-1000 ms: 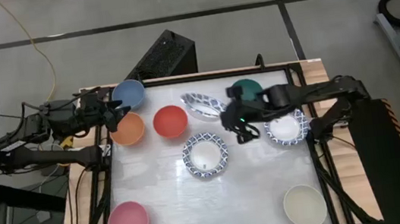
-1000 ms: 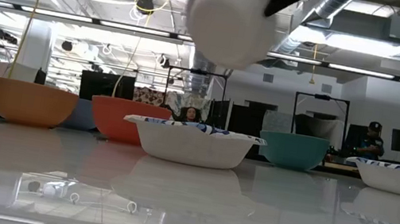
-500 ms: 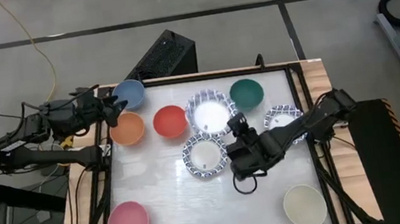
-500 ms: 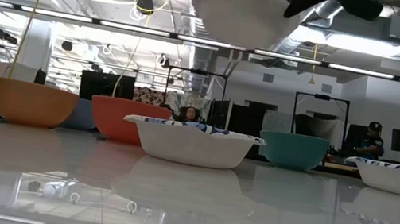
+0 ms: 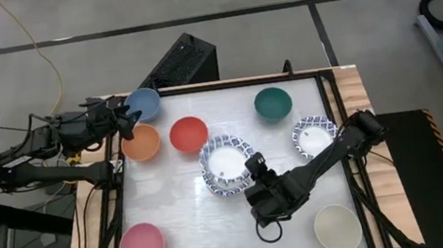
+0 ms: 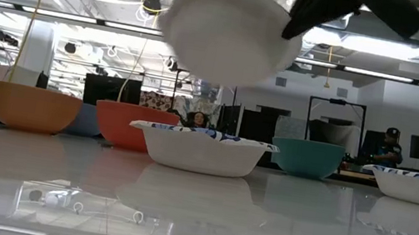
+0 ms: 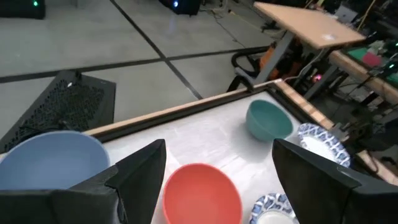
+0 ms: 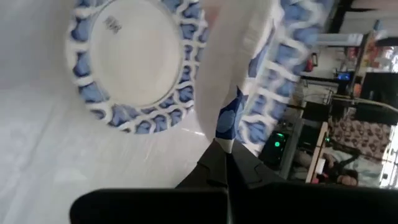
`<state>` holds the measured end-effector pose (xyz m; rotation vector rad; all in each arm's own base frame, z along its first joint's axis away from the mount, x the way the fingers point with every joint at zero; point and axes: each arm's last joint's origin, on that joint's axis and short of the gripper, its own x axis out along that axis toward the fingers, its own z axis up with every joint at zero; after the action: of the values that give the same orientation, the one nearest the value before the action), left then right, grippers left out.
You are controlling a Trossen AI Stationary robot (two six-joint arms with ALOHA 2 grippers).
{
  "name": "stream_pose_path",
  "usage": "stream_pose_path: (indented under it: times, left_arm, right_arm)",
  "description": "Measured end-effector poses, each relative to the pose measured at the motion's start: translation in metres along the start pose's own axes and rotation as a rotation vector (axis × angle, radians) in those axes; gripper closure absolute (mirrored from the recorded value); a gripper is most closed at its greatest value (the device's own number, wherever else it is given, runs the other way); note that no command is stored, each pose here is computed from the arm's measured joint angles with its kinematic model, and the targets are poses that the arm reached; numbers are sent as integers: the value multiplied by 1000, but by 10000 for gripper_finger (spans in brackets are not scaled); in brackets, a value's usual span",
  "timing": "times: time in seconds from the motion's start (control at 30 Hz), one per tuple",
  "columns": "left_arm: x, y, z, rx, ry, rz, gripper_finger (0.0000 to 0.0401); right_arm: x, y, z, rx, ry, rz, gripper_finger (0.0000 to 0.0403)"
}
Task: Nest bowls inside each other
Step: Stack the white and blue plate on top of the white and blue bowl
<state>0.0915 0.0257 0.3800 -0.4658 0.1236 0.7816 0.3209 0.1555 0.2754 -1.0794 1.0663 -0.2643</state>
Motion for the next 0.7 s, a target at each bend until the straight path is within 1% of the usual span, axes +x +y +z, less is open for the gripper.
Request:
stream_pose_path:
  times: [0.07,0.2,0.37,0.6,0.7]
  left_arm:
    - [2,-1,-1,4,4,4,118]
    - [7,-4,-4,17,20,14,118]
    - [13,-7,-6,30,39,24,118]
    - [20,-11,-8,58,62,33,118]
    - [21,-12,-9,61,67,34,118]
  right_arm:
    - [0,2,-2,15,-8,-5,398]
    - [6,21,-5,-3,-13,23,398]
    - [22,39,-10,-36,-8,24,398]
    - [44,44,-16,-15,26,22,398]
    - [49,45,-13,-34,4,41,398]
